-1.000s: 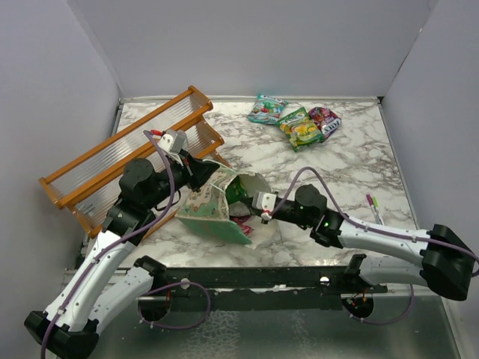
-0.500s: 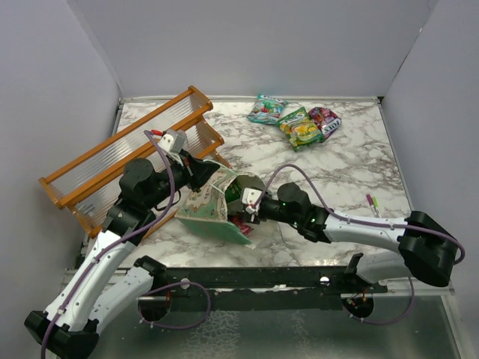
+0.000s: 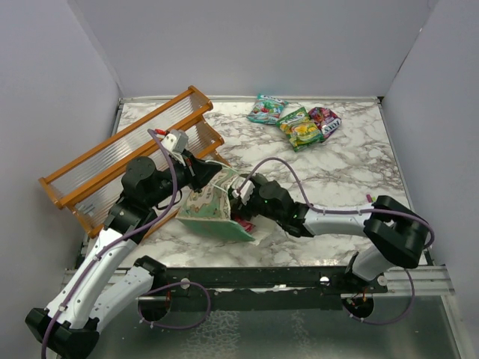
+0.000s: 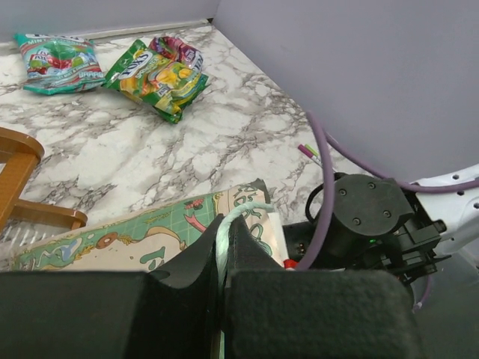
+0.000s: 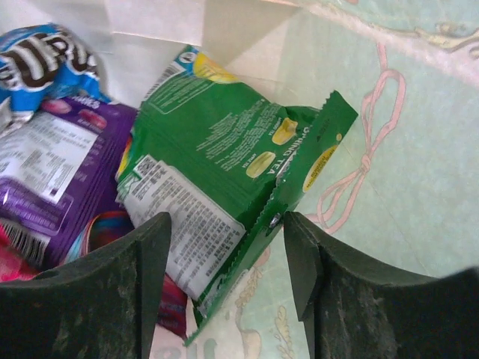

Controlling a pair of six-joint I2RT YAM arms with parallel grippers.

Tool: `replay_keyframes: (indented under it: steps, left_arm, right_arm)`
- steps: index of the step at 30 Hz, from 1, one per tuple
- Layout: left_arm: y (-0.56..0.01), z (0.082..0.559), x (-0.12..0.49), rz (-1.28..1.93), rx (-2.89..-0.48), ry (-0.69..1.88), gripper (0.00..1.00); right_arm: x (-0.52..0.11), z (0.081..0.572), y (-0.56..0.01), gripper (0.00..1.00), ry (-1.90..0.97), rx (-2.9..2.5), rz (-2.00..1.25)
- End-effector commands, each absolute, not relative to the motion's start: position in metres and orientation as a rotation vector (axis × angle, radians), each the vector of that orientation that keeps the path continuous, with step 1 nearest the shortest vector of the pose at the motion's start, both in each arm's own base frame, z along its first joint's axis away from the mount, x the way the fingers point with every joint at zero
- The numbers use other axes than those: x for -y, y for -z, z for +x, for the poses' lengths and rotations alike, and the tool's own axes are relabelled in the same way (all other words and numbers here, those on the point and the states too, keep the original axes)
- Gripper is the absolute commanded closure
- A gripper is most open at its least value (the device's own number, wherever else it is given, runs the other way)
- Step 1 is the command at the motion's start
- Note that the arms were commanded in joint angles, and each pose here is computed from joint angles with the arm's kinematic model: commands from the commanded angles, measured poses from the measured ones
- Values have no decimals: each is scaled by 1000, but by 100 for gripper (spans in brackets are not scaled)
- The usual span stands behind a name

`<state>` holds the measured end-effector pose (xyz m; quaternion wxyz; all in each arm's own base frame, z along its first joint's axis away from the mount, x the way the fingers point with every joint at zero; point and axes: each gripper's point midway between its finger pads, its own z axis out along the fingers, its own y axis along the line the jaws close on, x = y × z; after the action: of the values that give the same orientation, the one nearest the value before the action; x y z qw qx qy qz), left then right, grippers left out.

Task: Take the snacks out of the paper bag
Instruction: Take out the snack from the paper bag.

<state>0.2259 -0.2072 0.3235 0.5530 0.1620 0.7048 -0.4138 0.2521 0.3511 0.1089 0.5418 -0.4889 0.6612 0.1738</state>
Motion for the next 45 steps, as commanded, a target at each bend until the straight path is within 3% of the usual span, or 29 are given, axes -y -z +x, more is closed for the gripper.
replay_keyframes:
  steps: [1,8,16,23,40,45]
  left_arm:
    - [-339,221,210,413,-1603,1003,100]
    - [-340,220,215,426,-1599,1033,100]
    - [-339,218,214,424,-1605,1038,100]
    - [-332,220,203,373,-1628,978,100]
    - [-314,237,190,296,-1691,866,100]
    - [-313,237,188,292,-1694,854,100]
  right_arm:
    - [-357,278,-106,37,-335,-1618,-1024]
    - [-385,290,-87,39,-383,-1631,-1001]
    - [-423,288,-91,78,-537,-1579,-1015]
    - [-416,270,-126,98,-594,-1472,-1057]
    - [-365,188,-198,99,-760,-1203,-1217]
    - [-339,186,-221,99,-698,-1196,-1160]
